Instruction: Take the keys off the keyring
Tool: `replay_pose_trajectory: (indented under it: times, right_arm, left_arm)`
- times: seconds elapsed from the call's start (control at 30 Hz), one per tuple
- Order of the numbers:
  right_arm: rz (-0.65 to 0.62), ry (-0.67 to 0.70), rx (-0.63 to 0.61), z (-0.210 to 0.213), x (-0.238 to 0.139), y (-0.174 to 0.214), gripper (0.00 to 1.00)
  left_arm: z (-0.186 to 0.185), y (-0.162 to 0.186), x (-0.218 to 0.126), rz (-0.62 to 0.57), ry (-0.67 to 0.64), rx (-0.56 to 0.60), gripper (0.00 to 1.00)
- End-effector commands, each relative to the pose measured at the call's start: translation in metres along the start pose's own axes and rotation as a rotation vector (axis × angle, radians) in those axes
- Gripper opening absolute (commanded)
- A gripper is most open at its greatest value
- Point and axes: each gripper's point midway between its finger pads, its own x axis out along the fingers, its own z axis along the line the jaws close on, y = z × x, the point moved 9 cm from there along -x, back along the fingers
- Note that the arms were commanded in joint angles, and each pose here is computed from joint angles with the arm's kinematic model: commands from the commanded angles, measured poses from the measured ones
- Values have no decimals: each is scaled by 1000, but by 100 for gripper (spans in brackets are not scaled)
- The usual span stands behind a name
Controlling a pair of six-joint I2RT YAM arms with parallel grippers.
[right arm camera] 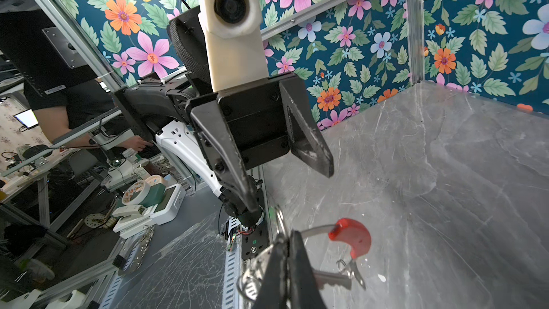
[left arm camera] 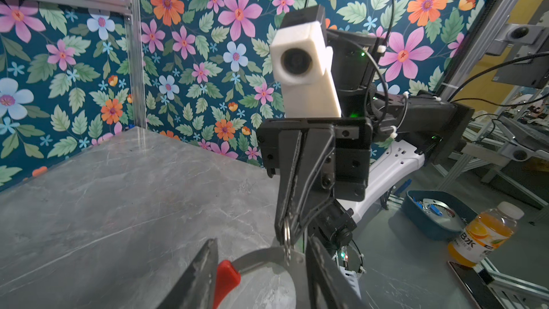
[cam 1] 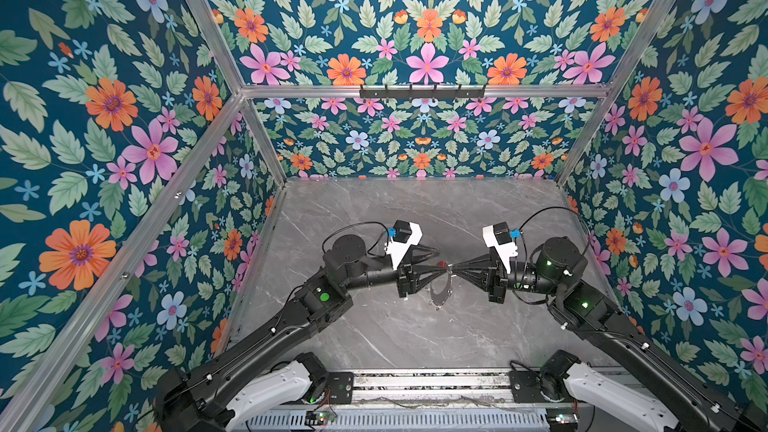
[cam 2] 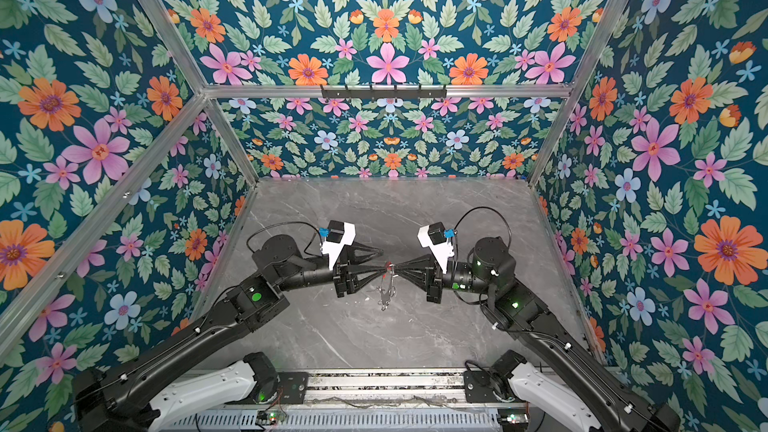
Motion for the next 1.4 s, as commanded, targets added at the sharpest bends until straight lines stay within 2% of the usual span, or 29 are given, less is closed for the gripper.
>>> replay_pose_trajectory:
  times: [0.0, 0.17, 0.27, 0.63, 0.8, 0.93, 1.03, 1.1, 1.13, 1.23, 1.27, 1.37]
  right_arm:
    - [22, 8, -16, 1, 0, -2, 0]
    - [36, 24, -14, 1, -1, -4, 0]
    - [42, 31, -18, 2, -2, -5, 0]
    - [48, 36, -18, 2, -1, -10, 0]
    - [53, 35, -14, 2, 0, -10, 0]
    - [50, 33, -12, 2, 0, -11, 0]
    - [45, 29, -8, 2, 1, -13, 0]
    - [43, 20, -7, 3, 1, -14, 0]
    - [42, 12, -8, 4, 1, -15, 2]
    - [11, 1, -30, 10, -5, -18, 38]
    - [-3, -1, -42, 14, -8, -18, 45]
    - [-51, -3, -78, 24, -19, -21, 52]
  left_arm:
    - [-1, 2, 4, 60, 42, -6, 45]
    - [-2, -2, 4, 87, 43, -15, 34]
    - [-2, -3, 3, 101, 34, -17, 31]
    - [-4, -5, 6, 121, 62, -25, 32]
    - [-4, -7, 8, 122, 75, -23, 27]
    - [-5, -7, 9, 121, 95, -20, 18]
    - [-5, -6, 9, 116, 101, -20, 2]
    - [-4, -6, 9, 100, 86, -11, 0]
    - [-4, -6, 8, 89, 71, -4, 0]
    - [-7, -7, 1, 48, 54, 40, 0]
    - [-8, -7, -1, 36, 60, 52, 0]
    - [-13, -8, -5, 9, 77, 83, 0]
